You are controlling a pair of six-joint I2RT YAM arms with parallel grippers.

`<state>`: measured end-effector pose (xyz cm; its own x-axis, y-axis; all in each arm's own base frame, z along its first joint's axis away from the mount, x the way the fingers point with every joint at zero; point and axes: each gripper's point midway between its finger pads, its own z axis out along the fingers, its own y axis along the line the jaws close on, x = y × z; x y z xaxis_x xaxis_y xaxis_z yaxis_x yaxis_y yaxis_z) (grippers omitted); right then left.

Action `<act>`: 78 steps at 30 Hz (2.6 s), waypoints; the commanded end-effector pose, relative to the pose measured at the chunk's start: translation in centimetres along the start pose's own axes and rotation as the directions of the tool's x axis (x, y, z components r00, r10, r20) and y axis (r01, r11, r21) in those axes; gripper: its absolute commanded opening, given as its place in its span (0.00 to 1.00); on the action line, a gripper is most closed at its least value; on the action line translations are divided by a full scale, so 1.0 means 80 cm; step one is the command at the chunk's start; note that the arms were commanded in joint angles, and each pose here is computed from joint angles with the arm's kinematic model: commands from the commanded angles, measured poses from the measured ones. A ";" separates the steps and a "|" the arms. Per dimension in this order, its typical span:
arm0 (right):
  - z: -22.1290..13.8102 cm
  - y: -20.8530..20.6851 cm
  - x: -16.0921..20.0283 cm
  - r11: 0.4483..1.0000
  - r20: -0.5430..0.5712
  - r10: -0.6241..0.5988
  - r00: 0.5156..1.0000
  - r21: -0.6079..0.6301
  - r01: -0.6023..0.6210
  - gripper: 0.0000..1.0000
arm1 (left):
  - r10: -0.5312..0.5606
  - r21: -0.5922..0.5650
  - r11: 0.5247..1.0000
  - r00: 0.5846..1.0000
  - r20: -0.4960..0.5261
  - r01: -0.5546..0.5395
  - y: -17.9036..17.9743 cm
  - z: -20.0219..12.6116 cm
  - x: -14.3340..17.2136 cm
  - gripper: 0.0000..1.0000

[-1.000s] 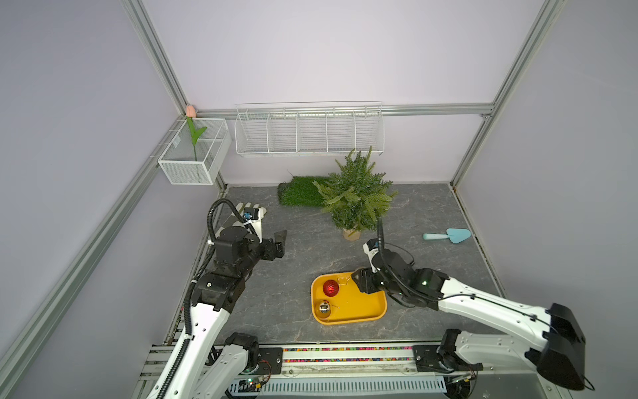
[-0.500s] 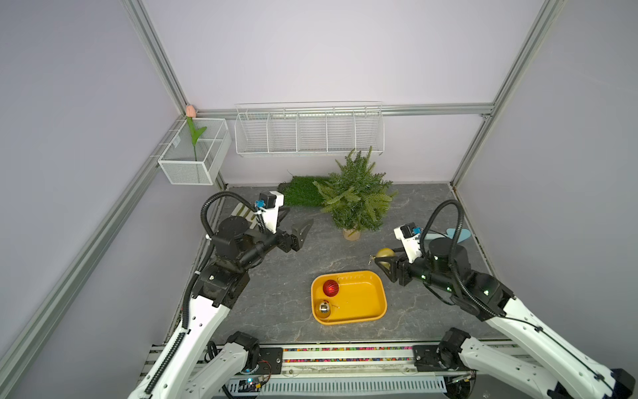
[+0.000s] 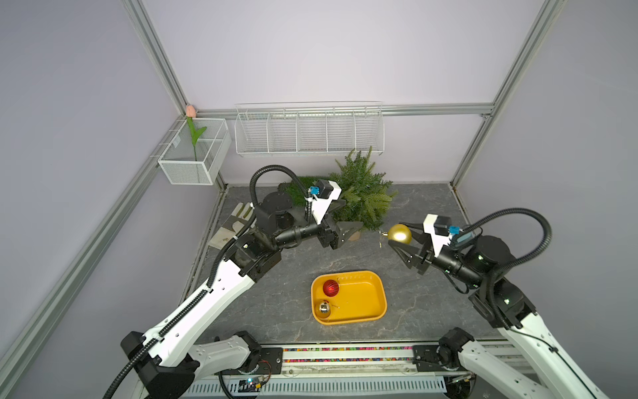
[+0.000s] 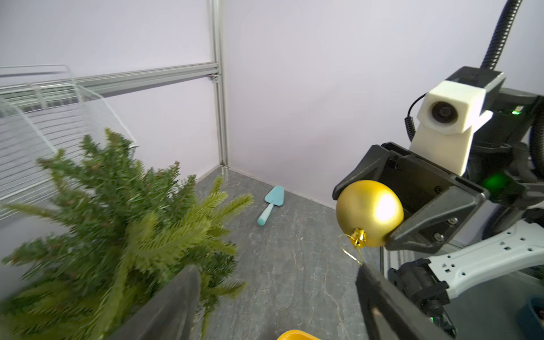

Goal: Decorate the small christmas tree with ornaments
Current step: Pick up an ornament from the container.

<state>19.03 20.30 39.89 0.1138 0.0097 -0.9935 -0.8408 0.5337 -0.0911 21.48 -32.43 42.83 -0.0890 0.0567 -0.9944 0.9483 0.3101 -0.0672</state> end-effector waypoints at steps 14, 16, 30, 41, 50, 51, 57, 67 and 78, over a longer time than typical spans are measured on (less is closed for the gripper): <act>-0.022 0.047 -0.105 0.934 0.313 -0.287 0.905 -0.117 0.337 0.50 | 0.048 0.472 0.879 0.997 0.060 -0.071 -0.116 -0.002 -0.030 0.77; -0.021 0.053 -0.107 0.932 0.316 -0.265 0.911 -0.157 0.325 0.50 | 0.057 0.511 0.856 0.996 0.063 -0.081 -0.126 -0.002 -0.026 0.73; -0.017 0.058 -0.126 0.938 0.343 -0.187 0.921 -0.216 0.271 0.50 | 0.053 0.600 0.796 0.997 0.059 -0.078 -0.149 0.001 -0.022 0.59; -0.018 0.054 -0.121 0.947 0.319 -0.183 0.930 -0.198 0.254 0.49 | 0.051 0.568 0.821 0.998 0.035 -0.062 -0.138 0.016 -0.017 0.38; -0.018 0.048 -0.116 0.955 0.291 -0.192 0.937 -0.165 0.247 0.49 | 0.061 0.559 0.826 0.998 0.028 -0.066 -0.136 0.019 -0.016 0.18; -0.018 0.046 -0.115 0.957 0.285 -0.194 0.938 -0.156 0.246 0.48 | 0.062 0.557 0.828 0.998 0.019 -0.062 -0.135 0.020 -0.013 0.15; -0.017 0.041 -0.110 0.963 0.254 -0.191 0.948 -0.137 0.231 0.47 | 0.075 0.497 0.866 0.997 -0.015 -0.058 -0.122 0.025 -0.006 0.17; -0.013 0.023 -0.092 0.979 0.182 -0.176 0.967 -0.068 0.191 0.44 | 0.111 0.426 0.900 0.994 -0.025 -0.090 -0.108 0.029 -0.006 0.00; 0.005 -0.015 -0.045 0.991 0.041 -0.127 0.991 0.038 0.126 0.39 | 0.216 0.140 0.971 0.961 -0.175 -0.193 -0.036 0.057 0.002 0.00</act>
<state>18.35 20.40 44.64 0.2657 0.0101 -0.9640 -0.8293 0.5123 -0.2232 18.13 -37.70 43.85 0.0406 0.1899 -0.9810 0.9961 0.0690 0.0546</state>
